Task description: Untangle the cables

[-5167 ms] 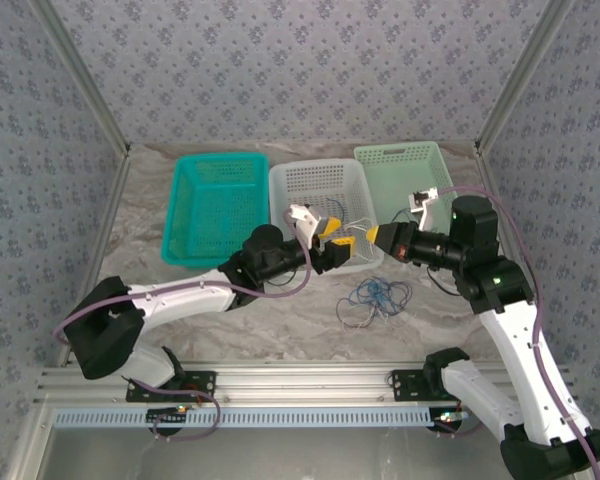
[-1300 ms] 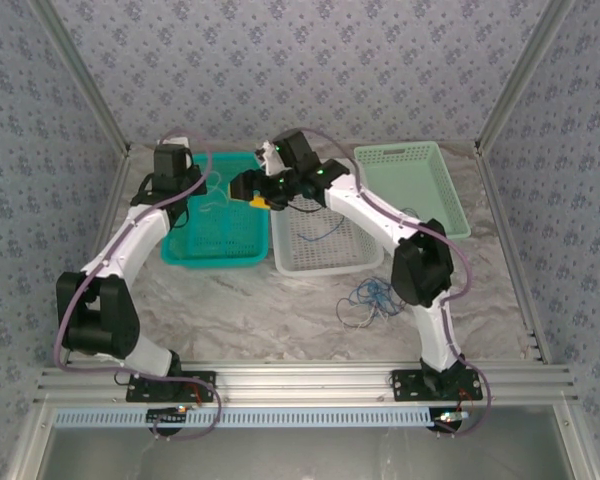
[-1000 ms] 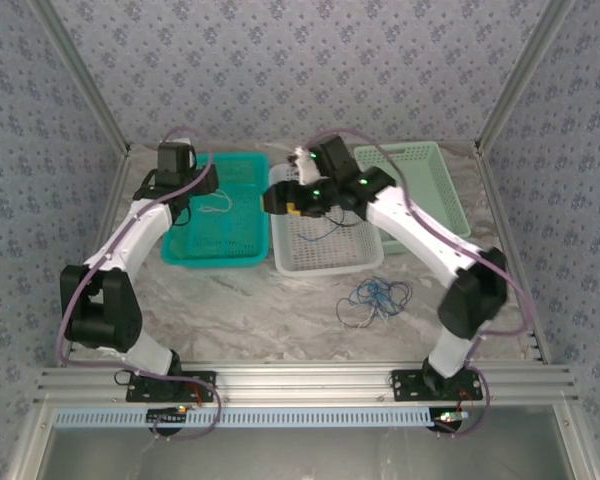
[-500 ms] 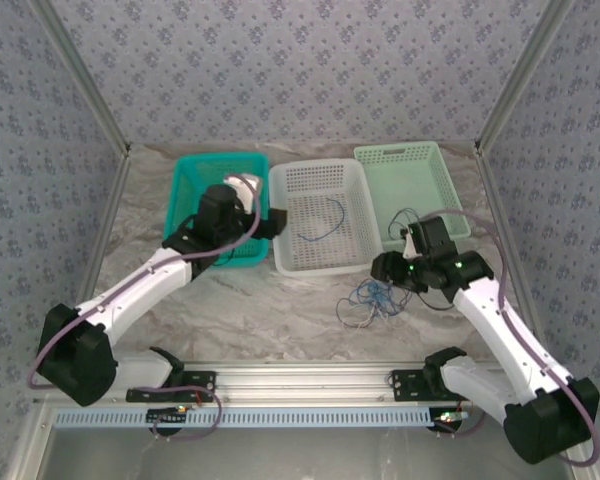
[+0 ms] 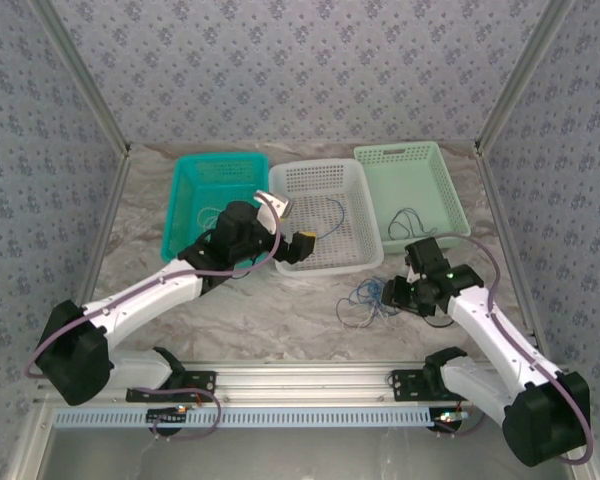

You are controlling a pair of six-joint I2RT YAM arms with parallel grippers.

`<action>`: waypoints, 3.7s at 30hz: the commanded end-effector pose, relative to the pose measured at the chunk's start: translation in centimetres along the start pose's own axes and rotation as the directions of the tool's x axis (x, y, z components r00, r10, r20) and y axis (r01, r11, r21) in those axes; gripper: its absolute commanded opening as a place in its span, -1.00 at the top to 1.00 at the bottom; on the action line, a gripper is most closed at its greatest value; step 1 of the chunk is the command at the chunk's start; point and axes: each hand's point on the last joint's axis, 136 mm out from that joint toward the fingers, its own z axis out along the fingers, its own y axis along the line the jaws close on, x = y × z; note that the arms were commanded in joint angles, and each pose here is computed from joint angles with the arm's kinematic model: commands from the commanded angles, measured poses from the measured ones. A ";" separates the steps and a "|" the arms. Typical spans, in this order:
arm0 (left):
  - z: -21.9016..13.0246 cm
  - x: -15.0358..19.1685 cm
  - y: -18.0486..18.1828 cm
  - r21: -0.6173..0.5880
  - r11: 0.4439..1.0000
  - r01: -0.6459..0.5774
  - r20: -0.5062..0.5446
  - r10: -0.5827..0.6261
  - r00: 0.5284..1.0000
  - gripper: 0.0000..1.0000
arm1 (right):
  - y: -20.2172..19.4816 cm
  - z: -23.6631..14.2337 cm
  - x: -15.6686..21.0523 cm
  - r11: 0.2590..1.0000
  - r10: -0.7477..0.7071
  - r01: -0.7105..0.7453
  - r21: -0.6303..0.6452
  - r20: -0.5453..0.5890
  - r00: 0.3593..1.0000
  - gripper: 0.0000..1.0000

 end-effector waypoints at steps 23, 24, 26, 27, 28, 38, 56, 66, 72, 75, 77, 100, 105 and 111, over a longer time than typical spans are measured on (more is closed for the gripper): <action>-1.0 -1.8 -1.1 0.049 0.999 0.020 0.078 -0.024 0.997 -0.99 | -0.4 4.0 0.0 0.994 -0.096 0.097 0.041 -0.040 0.995 0.18; -1.0 -1.7 -1.1 0.048 0.999 0.020 0.076 -0.024 0.997 -0.99 | -0.4 3.9 0.0 0.994 -0.097 0.098 0.038 -0.038 0.995 0.21; -1.0 -1.7 -1.1 0.048 0.999 0.021 0.077 -0.025 0.997 -0.99 | -0.5 3.7 0.0 0.995 -0.092 0.093 0.044 -0.025 0.995 0.42; -1.0 -1.7 -1.1 0.047 0.999 0.021 0.077 -0.025 0.997 -0.99 | -0.5 3.5 -0.1 0.995 -0.092 0.092 0.044 -0.012 0.996 0.55; -0.9 -1.7 -1.1 0.048 0.999 0.023 0.077 -0.026 0.997 -0.99 | -0.4 3.2 -0.2 0.995 -0.097 0.097 0.039 0.003 0.995 0.68; -0.6 -1.8 -1.3 0.062 0.998 0.032 0.080 -0.037 0.996 -0.99 | 2.3 -2.2 -0.1 0.987 -0.139 0.148 -0.070 0.120 0.983 1.00; 0.5 -2.0 -6.6 0.269 0.963 -0.017 0.074 -0.003 0.997 -0.99 | 9.8 -13.9 -1.4 0.873 -0.259 0.360 -0.329 0.312 0.914 1.00; 2.3 -1.9 -11.0 0.390 0.918 -0.074 0.066 0.052 0.996 -0.99 | 10.9 -17.5 -1.2 0.840 -0.289 0.409 -0.358 0.343 0.894 1.00; 3.6 -1.3 -12.6 0.412 0.907 -0.081 0.031 0.075 0.997 -0.99 | 11.5 -18.8 -1.3 0.823 -0.286 0.424 -0.377 0.370 0.884 1.00; 3.9 -1.4 -12.1 0.379 0.923 -0.072 0.034 0.064 0.997 -0.99 | 11.8 -19.8 -1.3 0.813 -0.285 0.435 -0.387 0.386 0.877 1.00; 3.9 -1.6 -12.0 0.373 0.925 -0.070 0.044 0.057 0.997 -0.99 | 12.2 -21.7 -1.6 0.798 -0.275 0.453 -0.397 0.428 0.861 1.00; 7.3 -2.4 -12.2 0.224 0.974 0.035 0.104 -0.060 0.993 -0.99 | 17.0 -29.5 -2.7 0.638 -0.162 0.521 -0.567 0.563 0.810 1.00; 9.2 -2.5 -12.3 0.217 0.974 0.068 0.104 -0.092 0.990 -0.99 | 17.9 -31.2 -2.4 0.590 -0.162 0.543 -0.598 0.571 0.805 1.00; 11.4 0.2 -13.1 0.218 0.973 0.073 -0.004 -0.074 0.997 -0.99 | 17.8 -34.3 -2.3 0.579 -0.144 0.582 -0.571 0.631 0.762 1.00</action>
